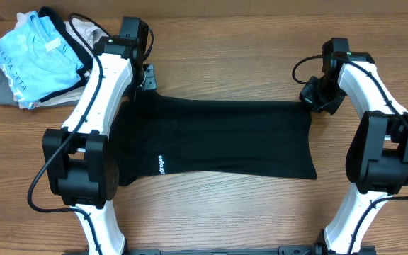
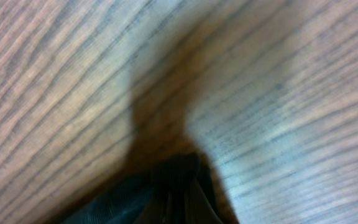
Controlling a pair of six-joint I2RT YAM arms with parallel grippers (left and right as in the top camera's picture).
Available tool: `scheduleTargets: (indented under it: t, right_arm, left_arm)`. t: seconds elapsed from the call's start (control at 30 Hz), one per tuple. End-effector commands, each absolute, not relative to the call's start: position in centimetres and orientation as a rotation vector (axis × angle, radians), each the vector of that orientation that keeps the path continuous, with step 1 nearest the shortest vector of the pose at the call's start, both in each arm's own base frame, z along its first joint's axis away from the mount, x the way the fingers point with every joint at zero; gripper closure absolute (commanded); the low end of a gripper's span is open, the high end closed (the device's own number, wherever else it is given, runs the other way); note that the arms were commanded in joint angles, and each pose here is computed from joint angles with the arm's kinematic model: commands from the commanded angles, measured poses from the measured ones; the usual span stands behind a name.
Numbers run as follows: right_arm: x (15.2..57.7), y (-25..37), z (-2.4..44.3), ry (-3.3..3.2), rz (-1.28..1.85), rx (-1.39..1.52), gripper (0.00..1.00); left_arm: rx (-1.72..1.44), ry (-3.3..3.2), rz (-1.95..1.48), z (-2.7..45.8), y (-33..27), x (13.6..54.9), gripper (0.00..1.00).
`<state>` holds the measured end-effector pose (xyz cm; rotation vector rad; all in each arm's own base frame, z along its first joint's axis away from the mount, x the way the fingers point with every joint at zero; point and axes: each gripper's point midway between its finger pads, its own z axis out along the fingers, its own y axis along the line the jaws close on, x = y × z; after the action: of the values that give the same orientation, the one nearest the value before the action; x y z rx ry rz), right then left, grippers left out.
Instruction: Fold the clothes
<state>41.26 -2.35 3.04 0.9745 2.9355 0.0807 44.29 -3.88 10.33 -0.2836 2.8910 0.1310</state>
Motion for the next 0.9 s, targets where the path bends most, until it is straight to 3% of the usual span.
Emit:
scheduleTargets:
  t: [0.0, 0.4, 0.87]
  right_arm:
    - [41.8, -2.9, 5.7, 2.859, 0.087, 1.041, 0.96]
    - [39.2, -2.3, 9.9, 2.855, 0.119, 1.09, 0.96]
    - [35.2, -1.9, 9.9, 3.0, 0.052, 1.149, 0.96]
  left_arm:
    - [-0.346, 2.903, 0.198, 10.7, -2.7, 43.4, 0.96]
    - [-0.462, 3.085, 0.426, 10.7, -0.6, 37.4, 0.96]
    - [-0.456, 3.241, 0.469, 9.6, -0.7, 33.6, 0.95]
